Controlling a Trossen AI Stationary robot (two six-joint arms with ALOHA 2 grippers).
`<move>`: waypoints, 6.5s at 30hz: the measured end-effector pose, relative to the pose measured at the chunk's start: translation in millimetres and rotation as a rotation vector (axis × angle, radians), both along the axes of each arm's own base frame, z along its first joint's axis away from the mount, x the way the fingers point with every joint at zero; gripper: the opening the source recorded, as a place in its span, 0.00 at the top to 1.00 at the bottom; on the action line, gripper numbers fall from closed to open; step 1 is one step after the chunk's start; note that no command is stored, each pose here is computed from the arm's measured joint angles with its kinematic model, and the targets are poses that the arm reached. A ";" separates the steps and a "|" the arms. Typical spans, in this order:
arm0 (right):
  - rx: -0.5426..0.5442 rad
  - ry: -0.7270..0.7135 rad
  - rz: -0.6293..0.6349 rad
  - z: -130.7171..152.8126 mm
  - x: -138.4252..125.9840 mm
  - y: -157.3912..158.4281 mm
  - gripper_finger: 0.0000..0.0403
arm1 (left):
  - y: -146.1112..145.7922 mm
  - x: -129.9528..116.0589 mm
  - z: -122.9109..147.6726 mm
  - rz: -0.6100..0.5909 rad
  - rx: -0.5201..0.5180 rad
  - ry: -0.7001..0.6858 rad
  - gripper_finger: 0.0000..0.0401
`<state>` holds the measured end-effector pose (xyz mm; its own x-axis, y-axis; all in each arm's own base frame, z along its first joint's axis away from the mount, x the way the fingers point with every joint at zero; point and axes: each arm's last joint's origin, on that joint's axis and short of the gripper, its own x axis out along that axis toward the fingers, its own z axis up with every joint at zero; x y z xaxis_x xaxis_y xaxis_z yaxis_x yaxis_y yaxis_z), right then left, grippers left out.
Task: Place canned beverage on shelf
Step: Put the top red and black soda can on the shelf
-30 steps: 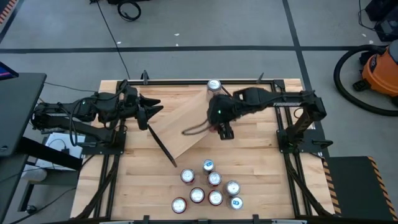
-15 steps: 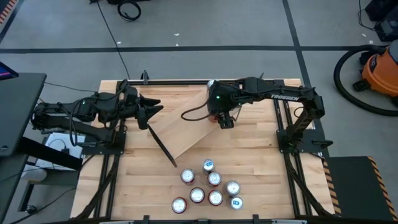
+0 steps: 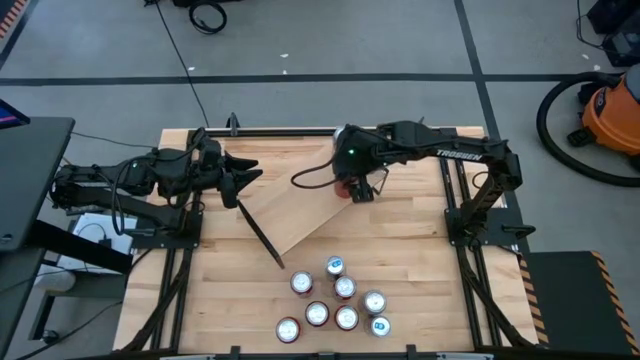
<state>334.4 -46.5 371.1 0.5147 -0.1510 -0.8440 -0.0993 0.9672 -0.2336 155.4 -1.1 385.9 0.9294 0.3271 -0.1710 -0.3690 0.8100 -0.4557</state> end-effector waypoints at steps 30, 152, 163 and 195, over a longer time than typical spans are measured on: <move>0.069 -0.065 -0.368 -2.0 -56.8 26.2 0.07 | 0.0 0.0 -0.1 0.000 0.000 0.001 0.52; 0.047 -0.322 -0.433 -60.1 -32.4 -1.3 0.69 | 66.3 145.8 -100.2 0.001 -0.082 0.282 0.52; 0.126 -0.334 -0.369 -59.4 -29.0 17.4 0.69 | 82.9 133.9 -97.5 0.186 -0.048 0.318 0.52; 0.035 -0.354 -0.408 -57.4 -29.7 1.3 0.69 | 83.9 152.4 -105.9 0.160 -0.018 0.264 0.52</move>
